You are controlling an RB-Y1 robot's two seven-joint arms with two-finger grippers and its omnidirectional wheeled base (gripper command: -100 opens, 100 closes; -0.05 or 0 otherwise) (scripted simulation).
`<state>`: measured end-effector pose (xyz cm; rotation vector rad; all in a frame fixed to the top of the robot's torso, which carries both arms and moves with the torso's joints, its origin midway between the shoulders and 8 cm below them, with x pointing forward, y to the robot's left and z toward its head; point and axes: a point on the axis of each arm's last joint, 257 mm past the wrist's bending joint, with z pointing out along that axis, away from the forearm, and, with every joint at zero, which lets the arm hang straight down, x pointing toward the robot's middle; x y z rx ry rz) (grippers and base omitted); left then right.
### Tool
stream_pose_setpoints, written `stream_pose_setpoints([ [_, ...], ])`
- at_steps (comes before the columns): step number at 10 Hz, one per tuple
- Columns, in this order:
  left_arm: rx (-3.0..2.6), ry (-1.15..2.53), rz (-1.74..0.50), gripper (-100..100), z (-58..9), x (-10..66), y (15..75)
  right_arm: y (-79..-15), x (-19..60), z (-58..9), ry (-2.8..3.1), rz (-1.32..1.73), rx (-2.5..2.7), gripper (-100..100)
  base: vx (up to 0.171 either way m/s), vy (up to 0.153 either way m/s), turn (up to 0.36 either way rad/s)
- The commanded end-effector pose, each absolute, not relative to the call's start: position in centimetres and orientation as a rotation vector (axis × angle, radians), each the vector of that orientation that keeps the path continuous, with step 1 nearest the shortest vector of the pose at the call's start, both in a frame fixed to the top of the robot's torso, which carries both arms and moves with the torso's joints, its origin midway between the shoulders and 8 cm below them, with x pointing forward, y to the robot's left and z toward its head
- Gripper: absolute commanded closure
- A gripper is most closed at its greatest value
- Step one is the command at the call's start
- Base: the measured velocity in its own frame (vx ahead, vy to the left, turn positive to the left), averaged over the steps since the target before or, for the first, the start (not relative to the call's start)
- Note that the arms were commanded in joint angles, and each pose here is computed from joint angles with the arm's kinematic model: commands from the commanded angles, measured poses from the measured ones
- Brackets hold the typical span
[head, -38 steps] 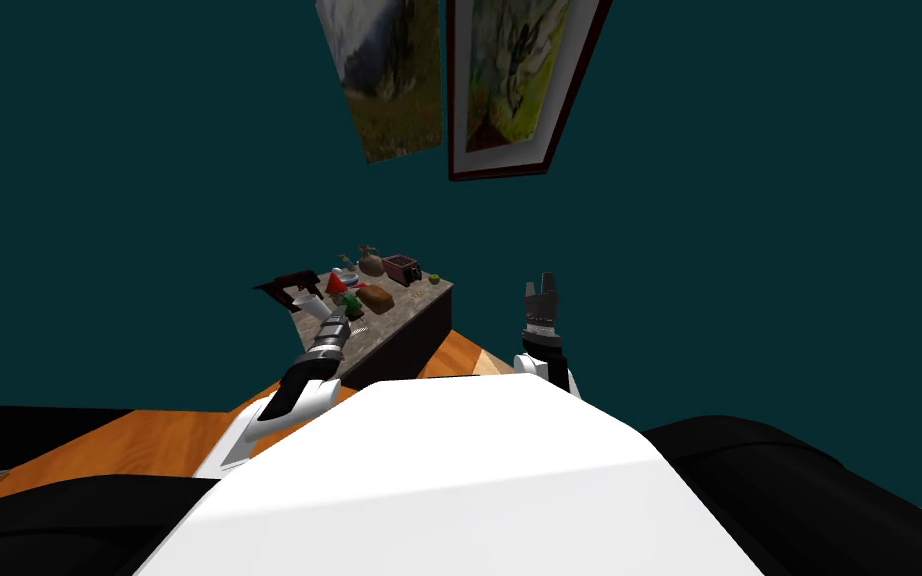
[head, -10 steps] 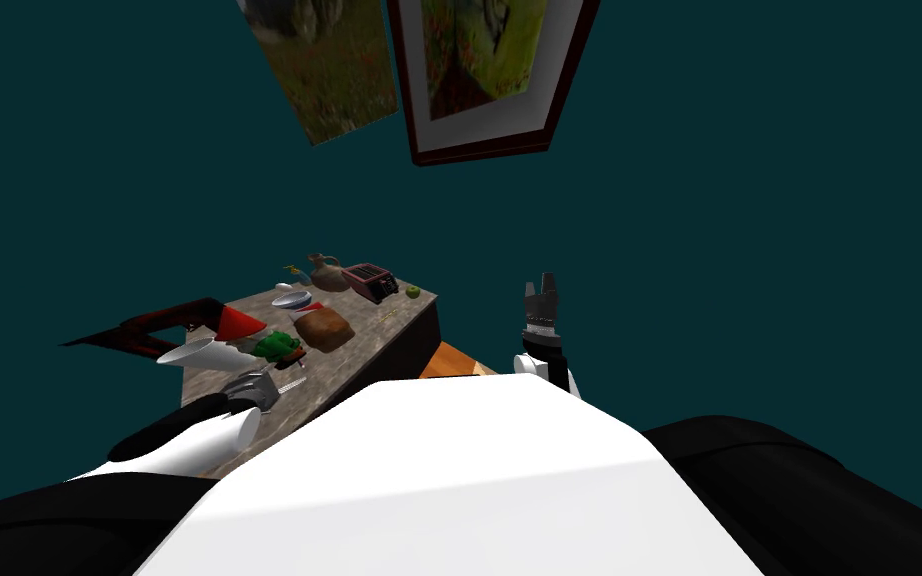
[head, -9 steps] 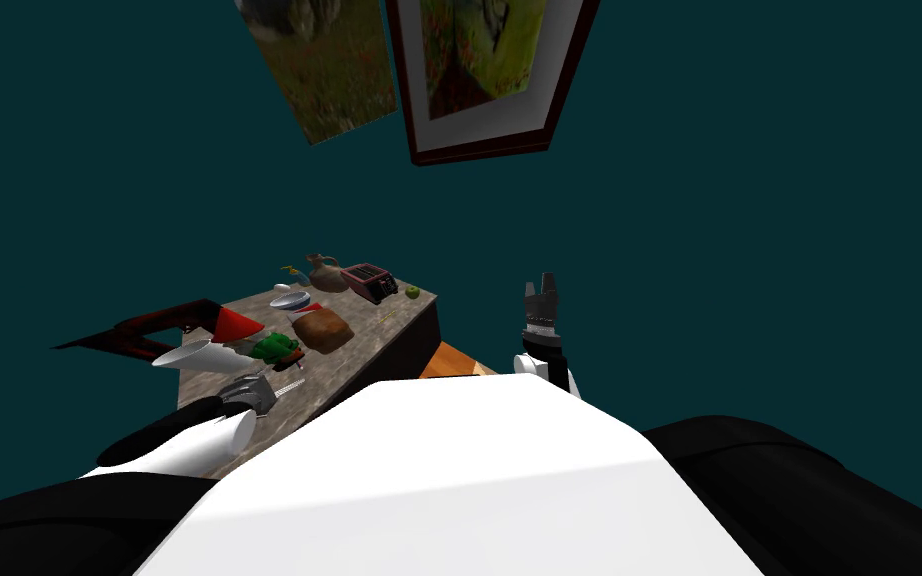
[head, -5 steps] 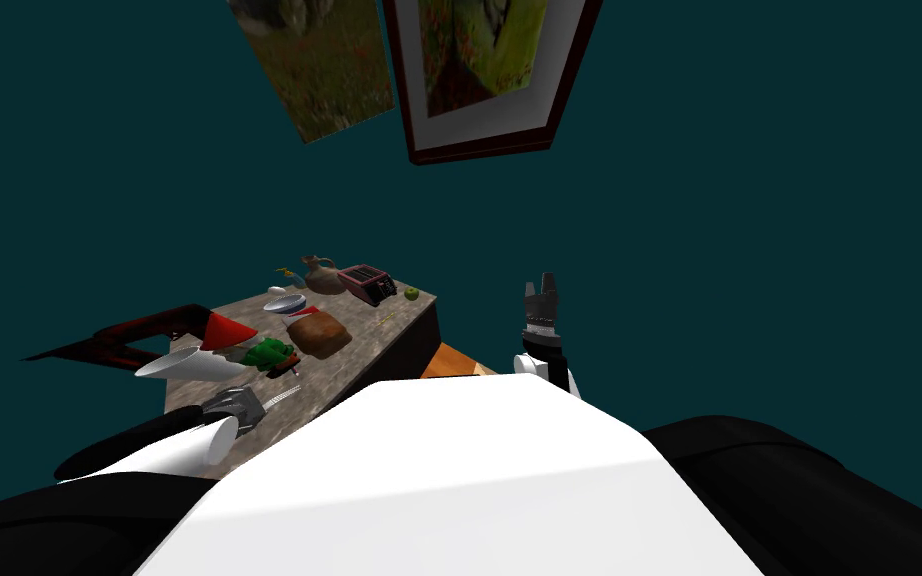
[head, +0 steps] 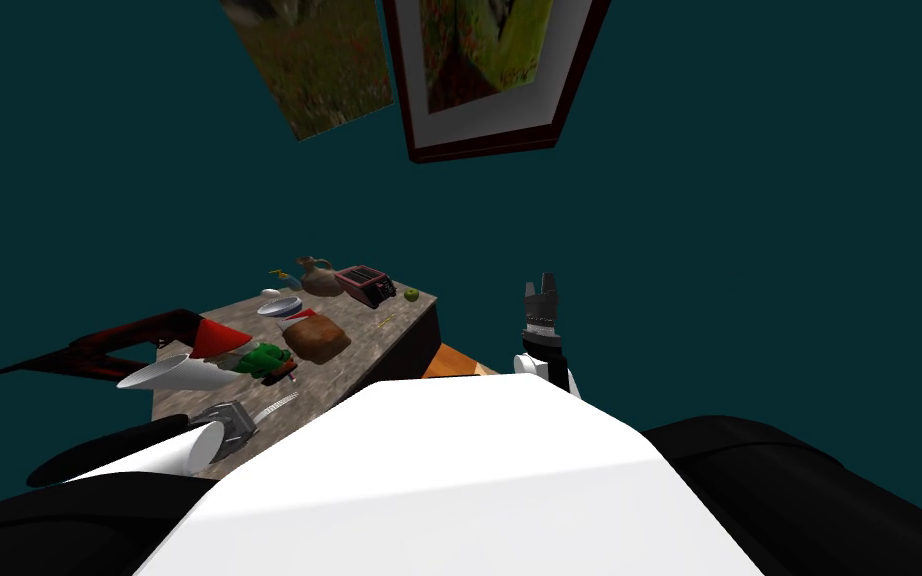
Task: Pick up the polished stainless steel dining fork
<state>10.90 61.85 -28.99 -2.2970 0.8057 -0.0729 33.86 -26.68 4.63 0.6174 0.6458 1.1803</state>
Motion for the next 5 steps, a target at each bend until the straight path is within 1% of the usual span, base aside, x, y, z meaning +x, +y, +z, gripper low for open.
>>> stream_pose_setpoints([
  [1,-2.356,0.783,-0.047,-100,-29.5,9.5,61.6,-26.7,33.9,4.6,0.646,1.180,0.617,0,0.010,0.035,-0.034],
  [3,-2.411,0.766,-0.018,-100,-30.0,8.2,61.3,-26.7,33.9,4.6,0.646,1.180,0.617,0,0.012,0.034,-0.031],
  [5,-2.459,0.751,0.006,-100,-30.4,7.2,60.9,-26.7,33.9,4.6,0.646,1.180,0.617,0,0.009,0.052,-0.038],
])
